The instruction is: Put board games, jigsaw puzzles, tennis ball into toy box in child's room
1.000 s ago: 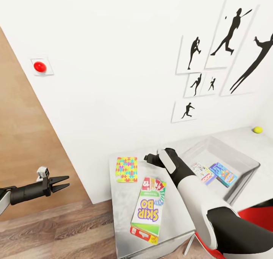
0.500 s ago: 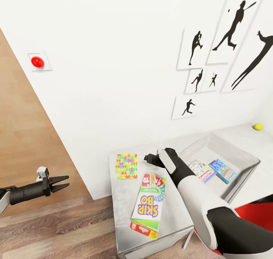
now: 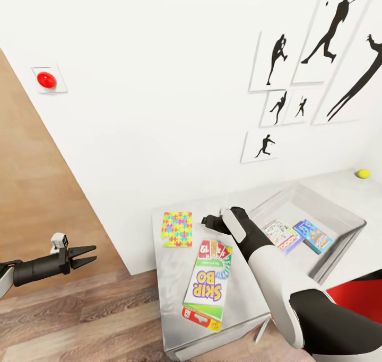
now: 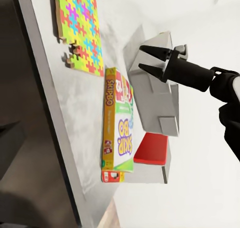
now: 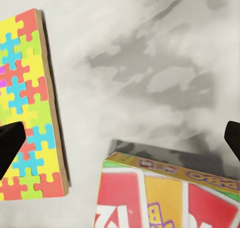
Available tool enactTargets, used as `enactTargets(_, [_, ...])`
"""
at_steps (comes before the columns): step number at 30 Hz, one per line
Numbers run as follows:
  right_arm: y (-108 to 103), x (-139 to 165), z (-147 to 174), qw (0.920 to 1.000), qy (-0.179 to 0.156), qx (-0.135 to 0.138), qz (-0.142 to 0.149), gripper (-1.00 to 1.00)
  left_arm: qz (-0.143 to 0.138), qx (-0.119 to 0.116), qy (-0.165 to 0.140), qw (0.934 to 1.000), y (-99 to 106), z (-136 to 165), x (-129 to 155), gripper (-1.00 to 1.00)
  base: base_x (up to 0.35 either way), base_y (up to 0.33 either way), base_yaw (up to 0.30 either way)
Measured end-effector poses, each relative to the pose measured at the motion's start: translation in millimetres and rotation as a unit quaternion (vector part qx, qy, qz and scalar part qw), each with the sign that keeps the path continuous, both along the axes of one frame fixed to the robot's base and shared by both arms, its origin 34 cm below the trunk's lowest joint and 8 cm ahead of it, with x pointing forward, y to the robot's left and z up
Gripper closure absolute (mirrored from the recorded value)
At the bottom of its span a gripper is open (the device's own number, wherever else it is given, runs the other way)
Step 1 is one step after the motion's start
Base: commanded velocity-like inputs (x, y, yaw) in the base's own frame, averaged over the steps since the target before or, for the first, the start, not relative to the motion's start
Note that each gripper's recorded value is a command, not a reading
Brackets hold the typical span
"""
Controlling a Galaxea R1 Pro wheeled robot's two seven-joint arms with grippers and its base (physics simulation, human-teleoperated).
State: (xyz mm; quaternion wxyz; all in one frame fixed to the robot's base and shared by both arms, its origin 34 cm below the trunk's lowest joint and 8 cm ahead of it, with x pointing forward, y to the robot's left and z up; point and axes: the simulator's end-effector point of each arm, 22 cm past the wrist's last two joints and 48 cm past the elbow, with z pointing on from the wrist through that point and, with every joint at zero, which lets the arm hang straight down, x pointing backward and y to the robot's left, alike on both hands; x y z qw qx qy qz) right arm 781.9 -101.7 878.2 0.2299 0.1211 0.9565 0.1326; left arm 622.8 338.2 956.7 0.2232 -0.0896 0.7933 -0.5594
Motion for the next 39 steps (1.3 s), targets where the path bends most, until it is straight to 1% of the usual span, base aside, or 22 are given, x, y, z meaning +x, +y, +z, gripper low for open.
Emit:
enactTargets(18, [0,-4,-20,0.9999,0.015,0.0,0.0,-1.0,0.0,0.0,0.015,0.9999,0,-15,-1,-1.0,-0.034,0.0,0.0])
enactTargets(39, [0,-9,-43,0.9995,0.033,0.001,0.0,-1.0,0.002,0.004,0.032,0.9995,5,-32,-3,-1.0,-0.003,0.0,0.0])
